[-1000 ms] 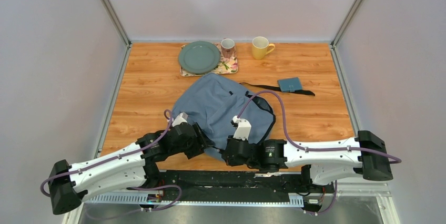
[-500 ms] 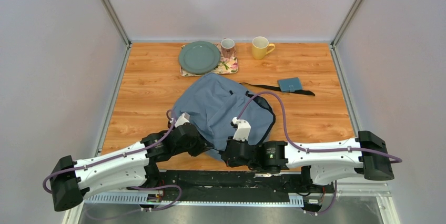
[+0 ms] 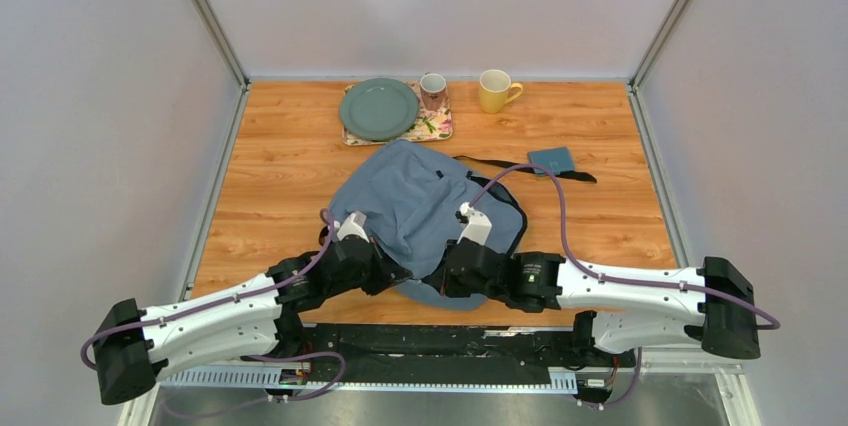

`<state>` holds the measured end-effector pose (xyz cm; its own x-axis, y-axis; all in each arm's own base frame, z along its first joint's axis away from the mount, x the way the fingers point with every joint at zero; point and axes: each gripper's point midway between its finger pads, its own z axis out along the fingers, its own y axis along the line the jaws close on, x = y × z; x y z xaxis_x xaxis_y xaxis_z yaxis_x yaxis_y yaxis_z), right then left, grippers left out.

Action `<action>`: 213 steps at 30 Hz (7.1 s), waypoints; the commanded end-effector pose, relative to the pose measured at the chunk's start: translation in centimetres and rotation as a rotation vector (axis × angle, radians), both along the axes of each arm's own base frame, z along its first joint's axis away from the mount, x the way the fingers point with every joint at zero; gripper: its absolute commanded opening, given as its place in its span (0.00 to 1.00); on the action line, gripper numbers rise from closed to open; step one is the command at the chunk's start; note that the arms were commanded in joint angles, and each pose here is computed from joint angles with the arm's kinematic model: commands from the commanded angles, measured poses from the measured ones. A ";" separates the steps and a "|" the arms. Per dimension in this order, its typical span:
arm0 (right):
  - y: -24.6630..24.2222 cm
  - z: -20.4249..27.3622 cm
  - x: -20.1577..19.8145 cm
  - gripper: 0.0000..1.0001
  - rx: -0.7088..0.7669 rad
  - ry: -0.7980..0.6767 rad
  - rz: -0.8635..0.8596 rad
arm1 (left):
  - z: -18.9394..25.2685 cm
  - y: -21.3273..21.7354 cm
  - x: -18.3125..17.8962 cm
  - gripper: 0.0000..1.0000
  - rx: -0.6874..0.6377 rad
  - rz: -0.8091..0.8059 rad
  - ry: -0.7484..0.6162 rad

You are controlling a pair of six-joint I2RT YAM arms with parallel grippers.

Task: Pack the student bag
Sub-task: Zip the student bag at the center of the board.

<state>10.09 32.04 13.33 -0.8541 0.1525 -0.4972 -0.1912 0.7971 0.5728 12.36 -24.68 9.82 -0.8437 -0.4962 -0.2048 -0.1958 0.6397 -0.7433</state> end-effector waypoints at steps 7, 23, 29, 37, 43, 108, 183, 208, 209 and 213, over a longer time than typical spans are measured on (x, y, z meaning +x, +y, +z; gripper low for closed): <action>0.1 2.9 2.4 0.00 0.105 -0.022 -0.028 | -2.9 1.4 -0.6 0.00 0.257 -0.227 -0.228; -1.9 2.2 5.6 0.00 0.080 -0.009 -0.125 | -1.9 1.4 -0.9 0.00 0.506 -0.364 -0.606; -2.4 1.9 6.3 0.00 0.080 0.002 -0.145 | -1.5 0.9 -1.1 0.00 0.498 -0.398 -0.682; -2.3 3.2 7.1 0.00 0.121 -0.007 -0.149 | -2.2 1.0 -1.6 0.00 0.601 -0.490 -0.744; -2.8 3.2 7.9 0.00 0.118 -0.013 -0.170 | -2.4 0.0 -2.4 0.00 0.613 -0.541 -0.777; -0.5 -4.3 -5.5 0.00 0.097 -0.095 0.160 | -1.5 -2.2 -6.5 0.66 -0.061 -0.158 -0.018; -6.7 -1.4 0.0 0.00 -0.012 -0.104 0.030 | -5.3 2.7 -3.5 0.00 0.201 -0.232 -0.403; -1.8 0.9 -1.4 0.00 0.024 -0.140 0.091 | -1.0 3.7 -2.8 0.85 0.163 -0.267 -0.184; -1.9 1.0 -1.4 0.00 0.030 -0.143 0.092 | -1.1 3.5 -3.1 0.85 0.134 -0.260 -0.168; -2.1 0.8 -1.7 0.00 0.028 -0.135 0.102 | -2.2 2.7 -3.9 0.85 0.098 -0.280 -0.160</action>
<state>7.92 29.02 11.61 -0.8146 0.0314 -0.5791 -0.3344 0.7905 0.5132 9.67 -20.06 7.06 -0.8708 -0.2128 -0.4432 0.1112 0.7929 -0.5991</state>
